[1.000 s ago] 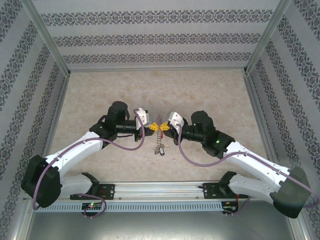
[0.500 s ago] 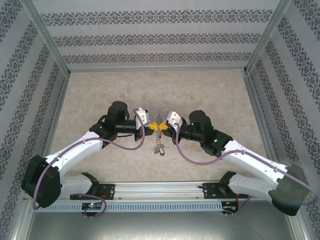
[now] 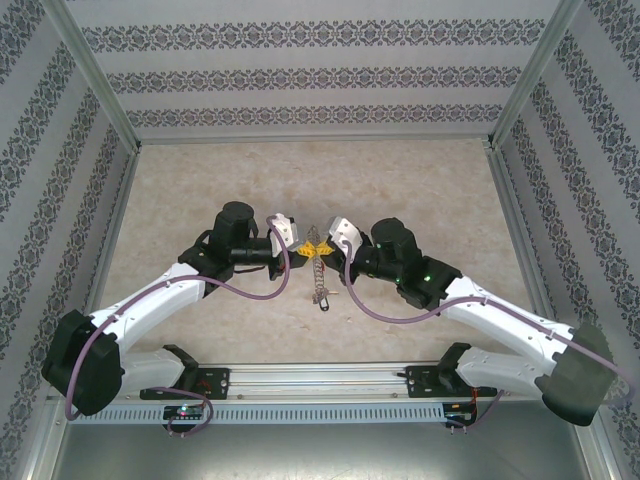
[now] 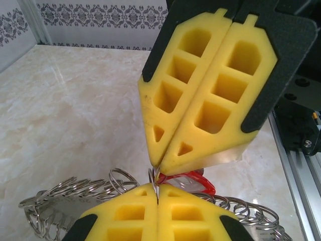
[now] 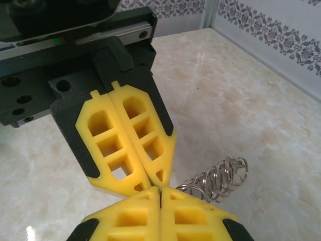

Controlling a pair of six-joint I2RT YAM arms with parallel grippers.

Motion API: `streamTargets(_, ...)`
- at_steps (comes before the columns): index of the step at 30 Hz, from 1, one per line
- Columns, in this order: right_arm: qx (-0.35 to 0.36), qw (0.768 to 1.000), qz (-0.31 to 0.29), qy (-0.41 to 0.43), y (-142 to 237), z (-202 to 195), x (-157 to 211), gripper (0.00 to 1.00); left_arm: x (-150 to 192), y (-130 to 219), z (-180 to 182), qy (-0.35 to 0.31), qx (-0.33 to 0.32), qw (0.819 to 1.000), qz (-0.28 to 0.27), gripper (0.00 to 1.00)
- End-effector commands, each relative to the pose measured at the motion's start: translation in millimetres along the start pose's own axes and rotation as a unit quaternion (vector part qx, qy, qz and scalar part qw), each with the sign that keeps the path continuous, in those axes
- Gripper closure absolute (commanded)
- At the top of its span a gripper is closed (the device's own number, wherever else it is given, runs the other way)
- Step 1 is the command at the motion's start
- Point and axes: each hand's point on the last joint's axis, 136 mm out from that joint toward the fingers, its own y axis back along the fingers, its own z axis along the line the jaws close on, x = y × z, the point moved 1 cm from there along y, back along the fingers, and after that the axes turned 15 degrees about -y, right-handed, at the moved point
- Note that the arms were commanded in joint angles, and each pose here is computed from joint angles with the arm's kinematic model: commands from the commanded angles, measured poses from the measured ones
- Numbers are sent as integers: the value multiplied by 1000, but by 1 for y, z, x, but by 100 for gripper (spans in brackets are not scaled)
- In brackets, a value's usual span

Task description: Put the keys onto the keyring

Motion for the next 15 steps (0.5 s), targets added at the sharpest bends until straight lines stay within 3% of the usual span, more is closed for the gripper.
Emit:
streamTargets(1, 66, 997, -37, -16, 2, -20, -26, 100, -38, 7, -7, -50, 20, 996, -65, 100)
streamTargets(15, 93, 994, -35, -39, 9, -28, -21, 100, -34, 6, -3, -45, 2, 997, -64, 100)
